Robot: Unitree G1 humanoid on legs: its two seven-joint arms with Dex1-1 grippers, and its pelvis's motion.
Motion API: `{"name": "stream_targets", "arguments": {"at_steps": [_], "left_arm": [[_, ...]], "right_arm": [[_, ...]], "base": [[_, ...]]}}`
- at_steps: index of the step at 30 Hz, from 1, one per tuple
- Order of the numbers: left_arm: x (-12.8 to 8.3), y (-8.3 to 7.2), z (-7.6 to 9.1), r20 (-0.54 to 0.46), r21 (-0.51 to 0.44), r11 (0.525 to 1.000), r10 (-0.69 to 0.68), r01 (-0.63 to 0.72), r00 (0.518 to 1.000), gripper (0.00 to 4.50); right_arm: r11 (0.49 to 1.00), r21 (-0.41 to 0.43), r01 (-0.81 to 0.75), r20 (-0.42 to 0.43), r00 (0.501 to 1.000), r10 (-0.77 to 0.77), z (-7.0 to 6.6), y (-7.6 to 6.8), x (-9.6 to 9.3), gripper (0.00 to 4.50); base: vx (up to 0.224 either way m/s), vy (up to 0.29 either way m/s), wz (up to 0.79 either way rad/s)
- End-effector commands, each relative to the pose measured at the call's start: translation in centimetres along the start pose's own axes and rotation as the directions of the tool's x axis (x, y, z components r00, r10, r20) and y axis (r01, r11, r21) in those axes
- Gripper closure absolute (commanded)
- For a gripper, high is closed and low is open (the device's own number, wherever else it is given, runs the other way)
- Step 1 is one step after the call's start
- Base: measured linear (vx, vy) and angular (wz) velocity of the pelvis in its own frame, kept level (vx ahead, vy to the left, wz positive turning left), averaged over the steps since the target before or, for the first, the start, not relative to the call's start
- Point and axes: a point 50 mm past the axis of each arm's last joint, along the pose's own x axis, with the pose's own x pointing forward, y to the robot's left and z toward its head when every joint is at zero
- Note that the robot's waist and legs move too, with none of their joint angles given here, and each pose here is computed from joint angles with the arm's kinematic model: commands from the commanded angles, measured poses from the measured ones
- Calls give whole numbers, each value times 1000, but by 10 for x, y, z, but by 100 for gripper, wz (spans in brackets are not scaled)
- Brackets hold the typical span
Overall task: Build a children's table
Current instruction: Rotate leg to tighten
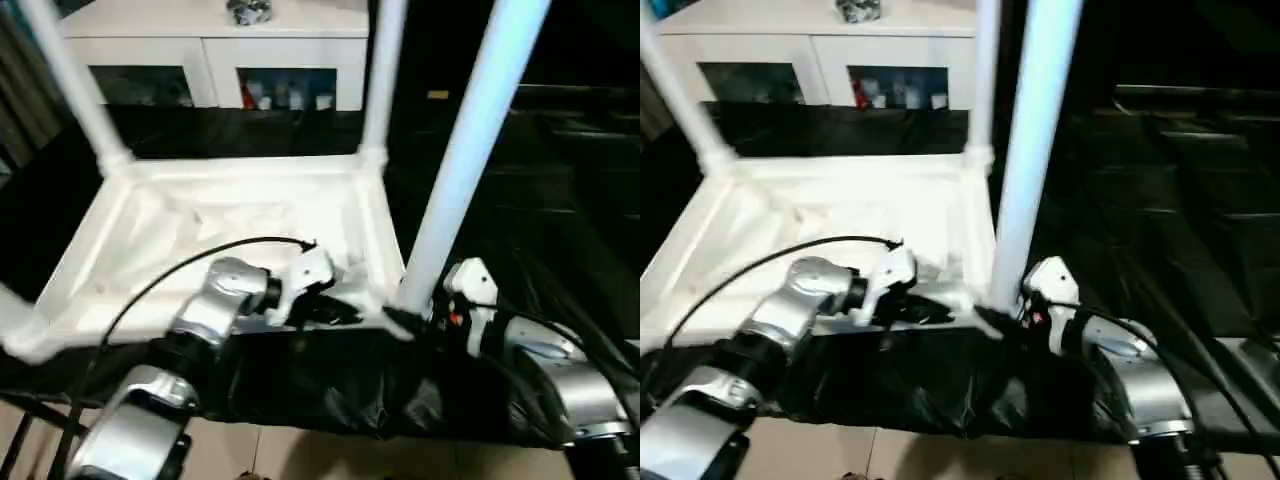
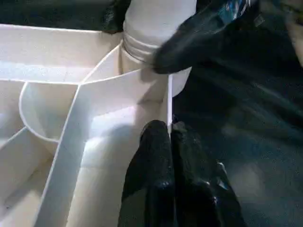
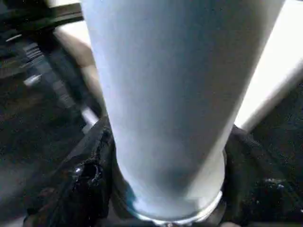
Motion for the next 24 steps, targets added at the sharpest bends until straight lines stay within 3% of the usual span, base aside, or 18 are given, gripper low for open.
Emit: {"name": "stream_targets", "arguments": {"at_steps": [1,7,11,12,15,18,24], "left_arm": [[29,-11,5,8,-25,999,-32,32,999,450],[52,-13,12,15,-32,996,81,-80,997,450],[60,-19,14,17,-10,997,80,-80,997,450],[61,-21,14,23,-5,998,70,-70,997,450],[57,-22,15,45,17,999,50,-51,998,450],[50,-19,17,78,48,998,46,-50,996,450],[32,-17,13,103,78,997,-24,16,994,450]], "right_arm": [[998,58,20,-61,998,-16,-16,18,17,180],[963,103,251,-77,967,-243,-21,28,44,180],[963,6,269,-47,962,-268,-14,33,55,180],[968,31,247,-23,969,-247,-12,35,57,125],[976,71,207,27,977,-209,-7,34,53,105],[984,38,174,52,983,-176,-3,30,47,72],[999,-17,-32,66,997,33,-1,32,27,72]], "base": [[0,0,0],[0,0,0],[0,0,0],[0,0,0],[0,0,0],[0,0,0],[0,0,0]]}}
